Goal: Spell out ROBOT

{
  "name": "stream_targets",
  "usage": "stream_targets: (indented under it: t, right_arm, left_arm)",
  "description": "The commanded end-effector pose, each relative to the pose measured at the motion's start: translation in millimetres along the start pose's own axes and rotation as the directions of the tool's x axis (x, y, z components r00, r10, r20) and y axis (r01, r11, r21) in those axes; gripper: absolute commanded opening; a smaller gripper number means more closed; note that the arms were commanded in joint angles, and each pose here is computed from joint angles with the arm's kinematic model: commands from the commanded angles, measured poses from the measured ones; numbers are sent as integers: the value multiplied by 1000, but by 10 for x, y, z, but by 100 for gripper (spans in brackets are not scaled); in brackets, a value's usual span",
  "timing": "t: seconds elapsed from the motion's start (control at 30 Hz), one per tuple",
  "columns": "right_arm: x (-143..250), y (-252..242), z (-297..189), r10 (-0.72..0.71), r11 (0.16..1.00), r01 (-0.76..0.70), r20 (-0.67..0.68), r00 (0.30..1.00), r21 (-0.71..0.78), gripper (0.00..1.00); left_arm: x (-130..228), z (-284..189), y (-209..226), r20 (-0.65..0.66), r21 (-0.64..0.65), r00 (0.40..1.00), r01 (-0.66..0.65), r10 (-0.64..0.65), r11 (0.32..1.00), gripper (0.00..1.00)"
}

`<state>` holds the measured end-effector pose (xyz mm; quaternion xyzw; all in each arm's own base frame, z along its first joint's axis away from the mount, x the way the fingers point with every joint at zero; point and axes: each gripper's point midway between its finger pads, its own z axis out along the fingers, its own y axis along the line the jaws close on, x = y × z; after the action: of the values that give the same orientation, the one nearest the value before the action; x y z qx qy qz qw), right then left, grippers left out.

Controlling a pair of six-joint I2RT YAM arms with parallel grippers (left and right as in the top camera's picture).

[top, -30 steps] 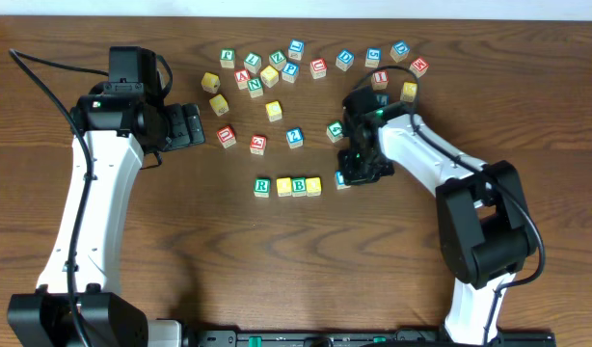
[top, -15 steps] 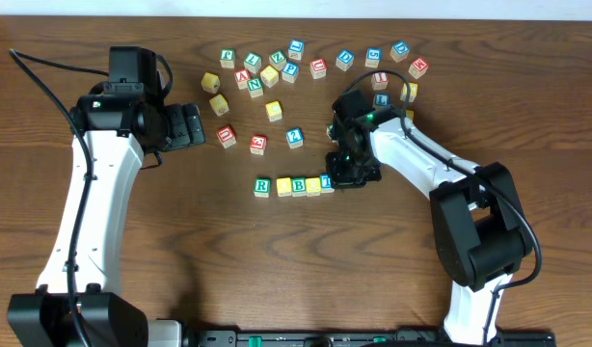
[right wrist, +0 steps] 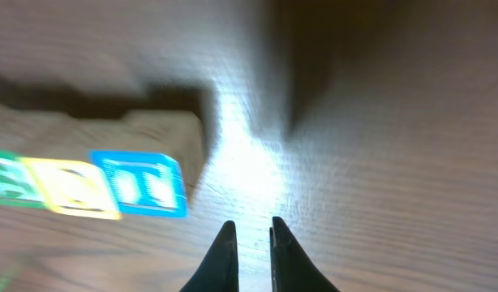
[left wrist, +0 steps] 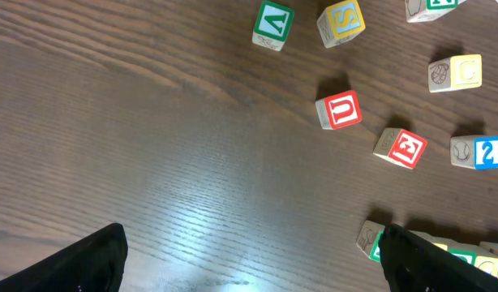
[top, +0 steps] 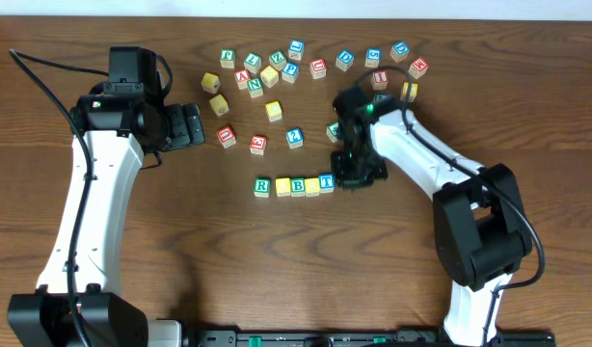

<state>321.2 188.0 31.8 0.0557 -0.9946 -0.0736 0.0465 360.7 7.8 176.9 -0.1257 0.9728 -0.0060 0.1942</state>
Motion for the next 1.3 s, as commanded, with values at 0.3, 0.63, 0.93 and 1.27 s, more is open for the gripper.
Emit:
stream_targets:
  t: [0.3,0.63,0.93,1.27]
  right_arm:
    - [-538,1288,-450,-150,937,238,321,935,-257,17]
    - [-636,2088,-327,-128,883,304,439,889,-358,13]
    - [-515,2211,-26,-148,894,296,401,904,-337,13]
    - [-322,2241,256,-174,908,280,328,929,-312,12]
  left_arm:
    - [-60,-63,10,23,-5,1000,-11,11,1000,98]
    - [-60,-63,10,23,-5,1000,-11,11,1000,98]
    - [-60,-63,10,23,-5,1000,-11,11,1000,98]
    - [-60,-63,9,23,-4,1000,-11,11,1000,98]
